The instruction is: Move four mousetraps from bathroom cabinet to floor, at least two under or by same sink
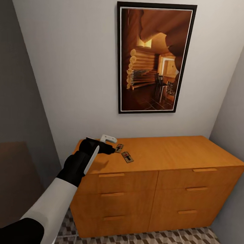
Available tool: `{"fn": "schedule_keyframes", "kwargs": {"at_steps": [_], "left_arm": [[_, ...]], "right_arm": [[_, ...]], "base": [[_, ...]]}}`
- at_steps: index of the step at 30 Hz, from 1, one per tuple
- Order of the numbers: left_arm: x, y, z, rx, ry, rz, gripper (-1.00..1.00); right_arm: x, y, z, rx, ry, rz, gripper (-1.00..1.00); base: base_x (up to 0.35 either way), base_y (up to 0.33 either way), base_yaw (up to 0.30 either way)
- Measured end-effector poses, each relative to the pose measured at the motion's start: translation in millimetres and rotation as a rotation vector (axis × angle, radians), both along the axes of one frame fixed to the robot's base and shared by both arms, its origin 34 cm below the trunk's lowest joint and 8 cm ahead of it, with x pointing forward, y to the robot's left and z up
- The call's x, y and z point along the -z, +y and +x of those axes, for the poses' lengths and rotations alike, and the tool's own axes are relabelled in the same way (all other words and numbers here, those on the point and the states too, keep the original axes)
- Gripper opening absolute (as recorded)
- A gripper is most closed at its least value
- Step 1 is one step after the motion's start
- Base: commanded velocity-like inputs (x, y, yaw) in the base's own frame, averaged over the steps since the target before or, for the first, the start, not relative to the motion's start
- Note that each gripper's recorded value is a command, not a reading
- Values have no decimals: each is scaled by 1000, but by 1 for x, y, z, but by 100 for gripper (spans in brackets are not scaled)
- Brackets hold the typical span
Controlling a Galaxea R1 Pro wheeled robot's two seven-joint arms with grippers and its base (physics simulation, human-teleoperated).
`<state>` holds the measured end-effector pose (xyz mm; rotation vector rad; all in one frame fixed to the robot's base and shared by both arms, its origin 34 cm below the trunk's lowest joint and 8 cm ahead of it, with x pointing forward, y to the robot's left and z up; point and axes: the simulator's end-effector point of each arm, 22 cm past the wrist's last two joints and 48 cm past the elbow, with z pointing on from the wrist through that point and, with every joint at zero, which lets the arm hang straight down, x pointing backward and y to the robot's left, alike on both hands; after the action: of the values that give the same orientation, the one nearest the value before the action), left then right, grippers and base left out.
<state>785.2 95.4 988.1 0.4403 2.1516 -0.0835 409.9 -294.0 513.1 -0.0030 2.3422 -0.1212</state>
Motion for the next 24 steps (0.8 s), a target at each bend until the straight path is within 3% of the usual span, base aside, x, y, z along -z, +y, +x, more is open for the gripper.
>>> {"fn": "schedule_keyframes", "kwargs": {"at_steps": [8, 24], "left_arm": [[2, -17, -6, 63, 21, -42, 100], [2, -19, -8, 74, 24, -48, 100]], "right_arm": [[0, 0, 0, 1, 0, 0, -100], [0, 2, 0, 0, 0, 2, -100]], "base": [[1, 0, 0], [21, 0, 0]]}}
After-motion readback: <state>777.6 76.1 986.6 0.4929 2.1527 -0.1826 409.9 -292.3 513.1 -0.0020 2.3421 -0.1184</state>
